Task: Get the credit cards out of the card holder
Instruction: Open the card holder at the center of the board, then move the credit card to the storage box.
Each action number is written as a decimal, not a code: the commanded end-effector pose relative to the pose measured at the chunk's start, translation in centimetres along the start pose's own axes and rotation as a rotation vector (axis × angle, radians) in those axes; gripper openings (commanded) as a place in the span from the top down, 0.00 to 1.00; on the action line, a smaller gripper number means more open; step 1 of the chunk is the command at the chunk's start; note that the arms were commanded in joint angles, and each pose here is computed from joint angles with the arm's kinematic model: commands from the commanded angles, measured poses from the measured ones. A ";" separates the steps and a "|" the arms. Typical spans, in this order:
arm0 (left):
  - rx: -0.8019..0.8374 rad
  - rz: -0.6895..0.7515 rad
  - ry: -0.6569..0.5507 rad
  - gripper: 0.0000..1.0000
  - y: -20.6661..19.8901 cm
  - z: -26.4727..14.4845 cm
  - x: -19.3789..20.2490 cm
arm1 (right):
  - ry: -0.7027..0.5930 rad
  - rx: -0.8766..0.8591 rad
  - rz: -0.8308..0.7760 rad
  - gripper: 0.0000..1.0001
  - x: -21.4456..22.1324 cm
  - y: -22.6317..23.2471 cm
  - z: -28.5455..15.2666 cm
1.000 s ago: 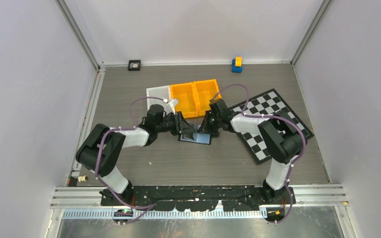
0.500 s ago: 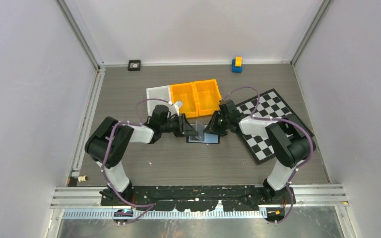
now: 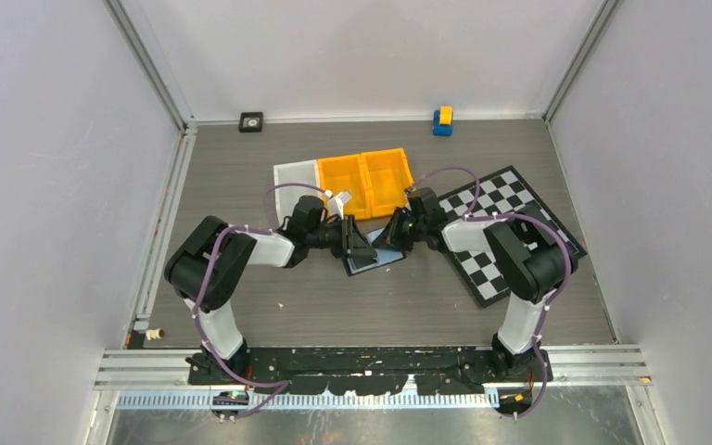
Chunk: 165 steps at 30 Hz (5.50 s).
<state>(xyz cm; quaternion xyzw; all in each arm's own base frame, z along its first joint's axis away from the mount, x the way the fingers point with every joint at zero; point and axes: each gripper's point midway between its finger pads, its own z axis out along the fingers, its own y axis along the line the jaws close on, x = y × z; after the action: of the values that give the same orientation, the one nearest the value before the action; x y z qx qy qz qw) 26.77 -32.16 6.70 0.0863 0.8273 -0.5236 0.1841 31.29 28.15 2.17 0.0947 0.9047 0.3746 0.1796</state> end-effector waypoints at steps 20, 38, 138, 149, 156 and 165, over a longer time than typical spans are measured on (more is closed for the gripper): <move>0.017 0.108 -0.053 0.74 -1.9 -0.3 -2.2 | -0.125 -0.033 -0.085 0.63 -2.3 2.1 -5.2; 0.072 0.118 -0.053 0.65 -3.0 1.7 -3.5 | -0.114 0.053 -0.005 0.79 -3.3 -1.2 -4.3; -0.601 0.169 0.130 0.73 7.3 -2.6 -1.0 | 0.134 0.215 -0.168 0.38 -0.3 -3.0 -1.0; -0.622 0.165 0.149 0.74 8.2 -2.6 -0.7 | 0.194 0.083 -0.048 0.49 0.6 -2.6 -0.9; -0.618 0.167 0.142 0.74 7.9 -2.7 -0.9 | 0.123 0.191 -0.094 0.84 -0.6 -3.7 -2.4; -0.563 0.193 0.090 0.73 5.9 -3.2 -1.6 | 0.122 0.064 -0.079 1.00 -0.3 -0.7 -3.4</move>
<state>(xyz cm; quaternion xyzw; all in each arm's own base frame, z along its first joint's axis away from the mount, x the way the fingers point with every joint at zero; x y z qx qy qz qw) 30.24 -27.47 3.46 0.1292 0.9343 -0.2551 0.2128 31.28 24.47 1.98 0.0492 0.9389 0.3103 0.1404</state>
